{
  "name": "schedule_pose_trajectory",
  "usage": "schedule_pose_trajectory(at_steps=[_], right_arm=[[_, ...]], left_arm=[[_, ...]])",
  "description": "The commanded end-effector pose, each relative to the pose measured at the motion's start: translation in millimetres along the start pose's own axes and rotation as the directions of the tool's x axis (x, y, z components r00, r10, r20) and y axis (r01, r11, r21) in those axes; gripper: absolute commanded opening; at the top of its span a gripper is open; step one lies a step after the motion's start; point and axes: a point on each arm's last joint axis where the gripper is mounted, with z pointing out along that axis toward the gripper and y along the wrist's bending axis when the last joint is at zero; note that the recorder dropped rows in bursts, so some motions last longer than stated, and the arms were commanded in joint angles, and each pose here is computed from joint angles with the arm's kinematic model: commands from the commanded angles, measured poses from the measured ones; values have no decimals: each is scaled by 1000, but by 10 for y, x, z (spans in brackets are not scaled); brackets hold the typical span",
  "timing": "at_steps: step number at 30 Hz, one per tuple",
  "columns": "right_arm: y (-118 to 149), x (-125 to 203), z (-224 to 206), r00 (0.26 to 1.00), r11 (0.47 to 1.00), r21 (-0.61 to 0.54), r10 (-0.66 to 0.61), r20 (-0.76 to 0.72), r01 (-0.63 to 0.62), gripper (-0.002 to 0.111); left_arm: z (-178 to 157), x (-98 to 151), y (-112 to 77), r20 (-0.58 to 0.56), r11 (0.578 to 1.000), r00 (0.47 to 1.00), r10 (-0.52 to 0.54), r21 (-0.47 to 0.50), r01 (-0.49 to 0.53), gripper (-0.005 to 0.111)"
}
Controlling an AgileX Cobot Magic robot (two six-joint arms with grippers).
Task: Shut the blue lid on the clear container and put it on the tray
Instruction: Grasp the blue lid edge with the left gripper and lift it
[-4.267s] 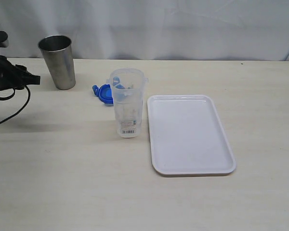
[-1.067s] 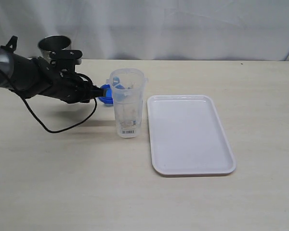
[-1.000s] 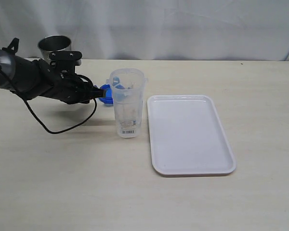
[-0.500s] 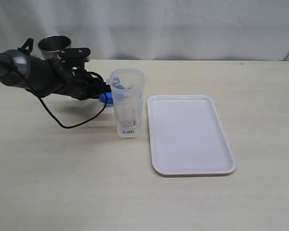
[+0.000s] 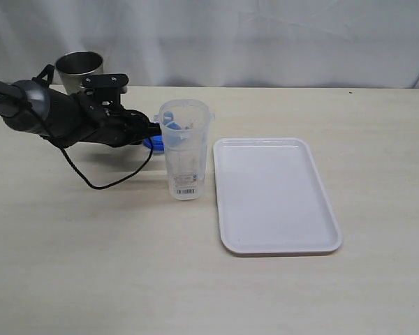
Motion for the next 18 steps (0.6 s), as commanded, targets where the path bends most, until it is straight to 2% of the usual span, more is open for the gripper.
schedule_pose_trajectory(at_steps=[1,14,18], right_arm=[[1,-2,0,1000,1000,-1,-10,12,10,5],[1,-2,0,1000,1000,-1,-10,12,10,5],[1,-2,0,1000,1000,-1,-10,12,10,5]], left_arm=[[-6,-50,2,33,1000,999,-15,-12,16,38],[7,-17,-11,10,999,999,-36,-1,36,38],[86,67,-4,6,999,1000,-30,-18,30,38]])
